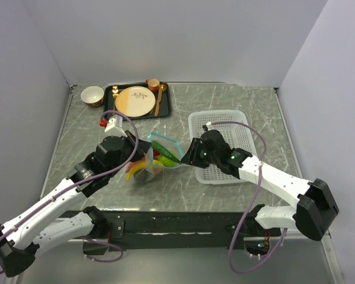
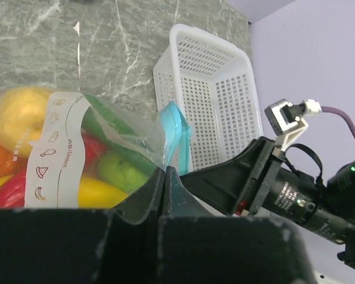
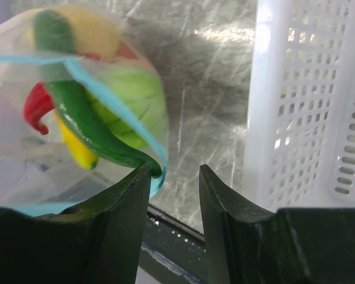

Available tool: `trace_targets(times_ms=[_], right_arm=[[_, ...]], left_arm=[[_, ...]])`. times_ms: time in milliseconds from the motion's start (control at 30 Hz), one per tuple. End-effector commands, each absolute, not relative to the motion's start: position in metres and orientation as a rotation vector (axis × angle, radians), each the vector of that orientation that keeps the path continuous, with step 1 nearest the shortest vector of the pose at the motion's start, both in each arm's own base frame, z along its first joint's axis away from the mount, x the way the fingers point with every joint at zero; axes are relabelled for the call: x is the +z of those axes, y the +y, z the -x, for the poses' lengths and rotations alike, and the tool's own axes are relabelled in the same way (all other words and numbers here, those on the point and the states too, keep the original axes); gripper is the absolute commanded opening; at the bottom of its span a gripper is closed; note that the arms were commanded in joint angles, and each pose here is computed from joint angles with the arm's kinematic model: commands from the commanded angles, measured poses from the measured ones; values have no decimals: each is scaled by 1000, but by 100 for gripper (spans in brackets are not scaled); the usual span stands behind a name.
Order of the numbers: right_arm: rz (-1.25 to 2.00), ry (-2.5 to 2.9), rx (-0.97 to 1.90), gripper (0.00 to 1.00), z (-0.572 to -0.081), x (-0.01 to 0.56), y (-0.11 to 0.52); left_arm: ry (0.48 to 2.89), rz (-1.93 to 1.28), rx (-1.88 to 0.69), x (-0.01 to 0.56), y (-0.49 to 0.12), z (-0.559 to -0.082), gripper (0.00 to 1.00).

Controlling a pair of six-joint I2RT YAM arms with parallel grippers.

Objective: Place the food in the zip-top bag and seal the zipper
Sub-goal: Zip the zipper food storage bag at the center of the board.

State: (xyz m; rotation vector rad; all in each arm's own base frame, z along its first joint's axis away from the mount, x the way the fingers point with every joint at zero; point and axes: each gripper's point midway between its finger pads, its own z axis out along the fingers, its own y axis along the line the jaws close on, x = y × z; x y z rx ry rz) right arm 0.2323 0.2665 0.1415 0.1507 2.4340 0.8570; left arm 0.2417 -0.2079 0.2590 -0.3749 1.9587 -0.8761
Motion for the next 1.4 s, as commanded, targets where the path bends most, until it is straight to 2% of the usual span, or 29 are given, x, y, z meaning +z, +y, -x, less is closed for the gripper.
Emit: trace_targets(times_ms=[0,133,167,233,267,433,600,767,933,1067,1133,1200,1267,1367], right_arm=[[-186,2356,855,46,-256,161,276],[-168,2373,879,45,-259,156,284],[-158,2376,894,31,-259,154,288],[-142,2378,902,17,-259,155,290],[-141,2367,912,0,-260,159,291],[-94,2243,889,0,-266,202,281],[86,2150,953,0,-270,261,299],[143,2225,908,0,-279,251,311],[154,2242,898,1,-278,246,311],[140,2278,824,3,-283,237,305],[159,2296,810,4,-283,234,306],[158,2293,820,4,-285,234,308],[127,2283,812,4,-290,234,308],[95,2253,838,4,-294,238,311]], left_arm=[[1889,397,-912,278,-205,-243,1],[1887,392,-912,278,-205,-243,1],[1889,391,-913,277,-205,-243,1],[1892,387,-913,277,-206,-243,1],[1894,385,-912,277,-206,-242,1],[1910,344,-898,273,-208,-242,1],[1983,66,-1036,267,-254,-231,2],[2055,-128,-1198,259,-297,-217,1],[1995,-76,-1181,273,-293,-218,1],[1840,-63,-1225,320,-277,-210,1],[1784,-50,-1226,340,-270,-208,5],[1821,-17,-1183,334,-264,-211,8],[1956,-15,-1107,303,-268,-216,5],[2086,-56,-1122,274,-287,-215,1]])
